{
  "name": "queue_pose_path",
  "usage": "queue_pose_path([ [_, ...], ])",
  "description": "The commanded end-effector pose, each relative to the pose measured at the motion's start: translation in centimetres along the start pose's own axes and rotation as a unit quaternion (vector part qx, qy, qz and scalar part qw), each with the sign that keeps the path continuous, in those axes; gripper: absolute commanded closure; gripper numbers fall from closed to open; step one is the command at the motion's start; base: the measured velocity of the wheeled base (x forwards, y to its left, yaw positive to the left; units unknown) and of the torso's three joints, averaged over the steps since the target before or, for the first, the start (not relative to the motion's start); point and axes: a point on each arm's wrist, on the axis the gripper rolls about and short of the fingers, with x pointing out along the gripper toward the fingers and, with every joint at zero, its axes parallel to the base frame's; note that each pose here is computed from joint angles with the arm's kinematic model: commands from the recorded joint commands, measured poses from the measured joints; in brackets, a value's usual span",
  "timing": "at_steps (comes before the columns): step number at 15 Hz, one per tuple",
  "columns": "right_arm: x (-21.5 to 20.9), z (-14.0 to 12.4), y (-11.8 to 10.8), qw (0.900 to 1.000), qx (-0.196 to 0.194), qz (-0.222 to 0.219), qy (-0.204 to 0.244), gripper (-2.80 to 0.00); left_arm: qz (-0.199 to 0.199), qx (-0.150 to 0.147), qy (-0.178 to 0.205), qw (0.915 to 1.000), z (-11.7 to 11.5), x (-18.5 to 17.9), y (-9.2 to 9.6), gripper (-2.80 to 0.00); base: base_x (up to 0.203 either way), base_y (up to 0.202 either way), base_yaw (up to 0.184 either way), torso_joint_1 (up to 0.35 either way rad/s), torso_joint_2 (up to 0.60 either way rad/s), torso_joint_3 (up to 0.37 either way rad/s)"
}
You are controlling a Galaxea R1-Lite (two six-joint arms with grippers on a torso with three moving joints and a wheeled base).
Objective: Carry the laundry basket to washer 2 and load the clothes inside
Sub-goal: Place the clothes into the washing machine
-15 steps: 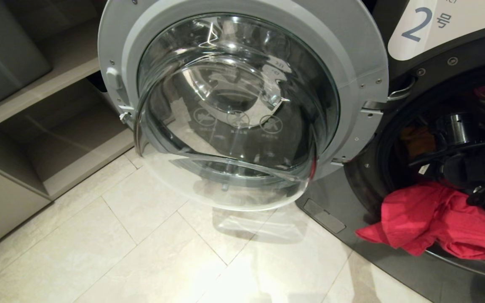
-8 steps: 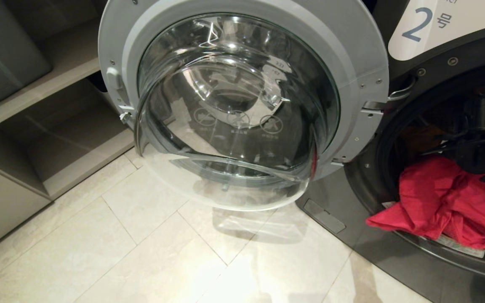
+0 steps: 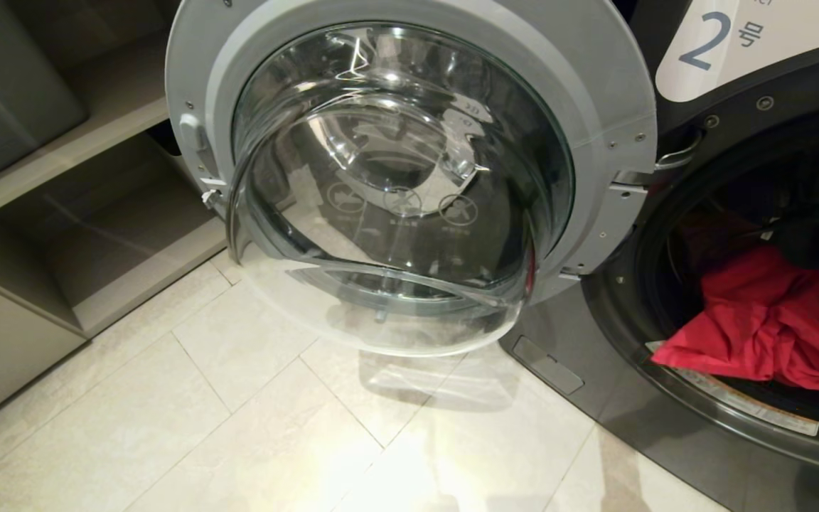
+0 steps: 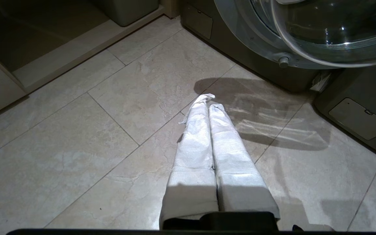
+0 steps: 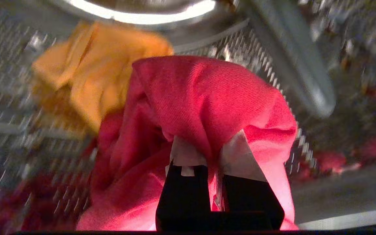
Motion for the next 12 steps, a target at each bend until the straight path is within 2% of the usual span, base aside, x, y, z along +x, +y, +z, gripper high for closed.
queue_pose_path([
  [1, 2.6, 0.3, 0.7, 1.000, -0.015, -0.012, -0.021, 0.00, 0.001, 0.000, 0.020, 0.9998, -1.1, 0.2, 0.0, 0.00, 0.000, 0.000, 0.000, 0.000, 0.00, 0.000],
  [4, 4.7, 2.2, 0.4, 0.997, -0.035, -0.029, -0.057, 0.00, 0.002, 0.000, 0.020, 0.9998, -1.1, 0.2, 0.0, 0.00, 0.000, 0.000, 0.000, 0.000, 0.00, 0.000],
  [6, 5.5, 3.0, 0.4, 0.996, -0.034, -0.042, -0.075, 0.00, 0.002, 0.000, 0.020, 0.9998, -1.1, 0.2, 0.0, 0.00, 0.000, 0.000, 0.000, 0.000, 0.00, 0.000],
  [10, 6.6, 3.6, 0.3, 0.989, -0.064, -0.061, -0.115, 0.00, 0.002, 0.000, 0.020, 0.9998, -1.1, 0.2, 0.0, 0.00, 0.000, 0.000, 0.000, 0.000, 0.00, 0.000],
  [12, 6.7, 3.3, 0.3, 0.989, -0.067, -0.060, -0.114, 0.00, 0.002, 0.000, 0.019, 0.9998, -1.1, 0.2, 0.0, 0.00, 0.000, 0.000, 0.000, 0.000, 0.00, 0.000],
])
